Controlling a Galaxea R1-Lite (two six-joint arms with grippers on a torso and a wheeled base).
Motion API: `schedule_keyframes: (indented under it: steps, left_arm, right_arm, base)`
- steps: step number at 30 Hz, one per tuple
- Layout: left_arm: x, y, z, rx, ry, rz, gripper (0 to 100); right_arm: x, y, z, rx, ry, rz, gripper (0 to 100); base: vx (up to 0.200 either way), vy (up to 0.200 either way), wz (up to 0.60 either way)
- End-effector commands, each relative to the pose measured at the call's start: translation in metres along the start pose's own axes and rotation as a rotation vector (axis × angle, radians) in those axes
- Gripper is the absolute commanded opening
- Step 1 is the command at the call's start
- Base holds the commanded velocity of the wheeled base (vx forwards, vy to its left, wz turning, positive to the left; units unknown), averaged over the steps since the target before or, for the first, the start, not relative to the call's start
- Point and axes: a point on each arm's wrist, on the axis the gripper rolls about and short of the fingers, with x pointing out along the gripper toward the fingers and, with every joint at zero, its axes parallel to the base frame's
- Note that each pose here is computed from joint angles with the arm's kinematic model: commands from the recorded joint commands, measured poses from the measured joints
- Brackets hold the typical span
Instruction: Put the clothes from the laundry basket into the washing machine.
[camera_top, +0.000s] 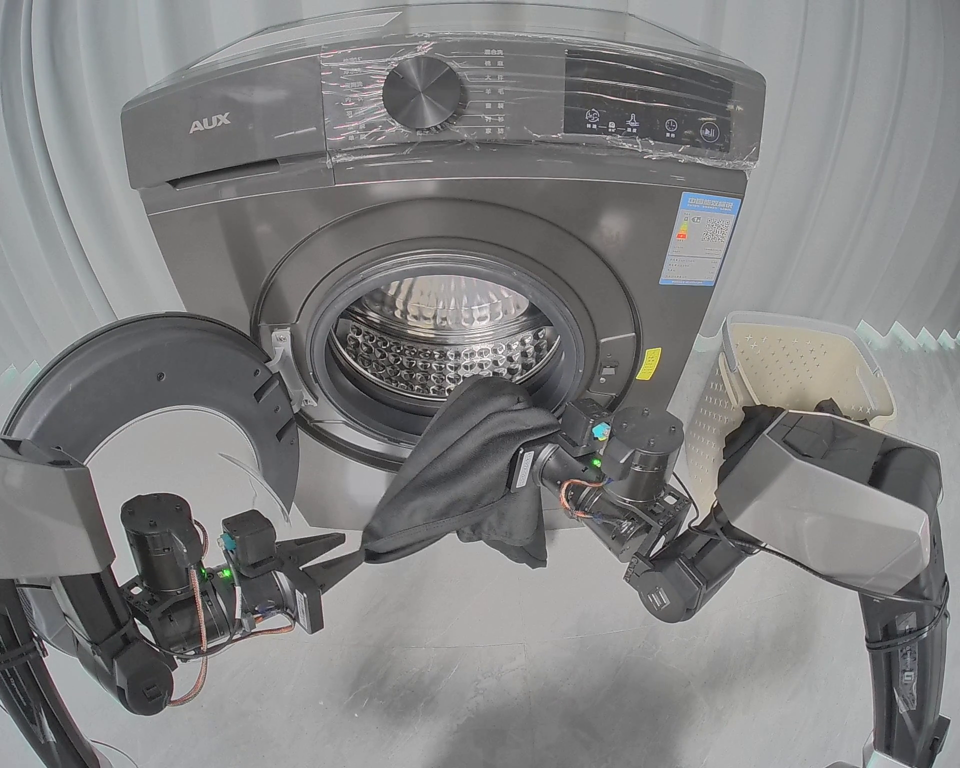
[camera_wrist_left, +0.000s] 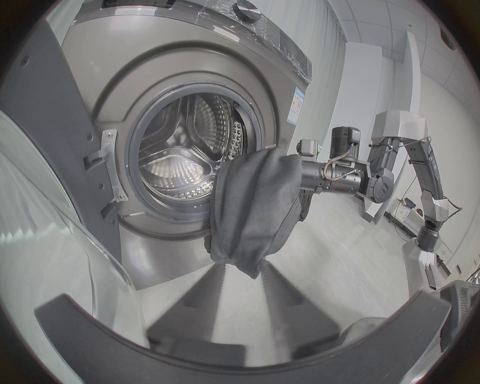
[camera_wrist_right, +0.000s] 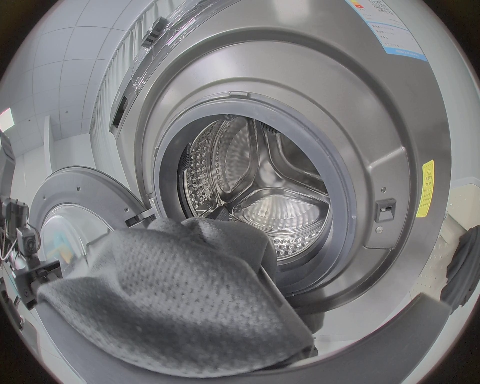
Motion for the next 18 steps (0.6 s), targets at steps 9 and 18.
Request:
schedule_keyframes:
  steps: [9,18]
  left_arm:
    - [-0.004,-0.006,-0.009,-0.011,0.043,-0.042,100]
    - [0.018,0.000,0.009,-0.001,-0.053,-0.043,100]
  right_arm:
    - [-0.007,-0.012,0.026,-0.002,-0.051,-0.021,0]
    - [-0.025,0.030,0.021,0.003,-0.005,0.081,0]
  base:
    - [0.000,0.000,0.00]
    - [0.000,0.000,0.00]
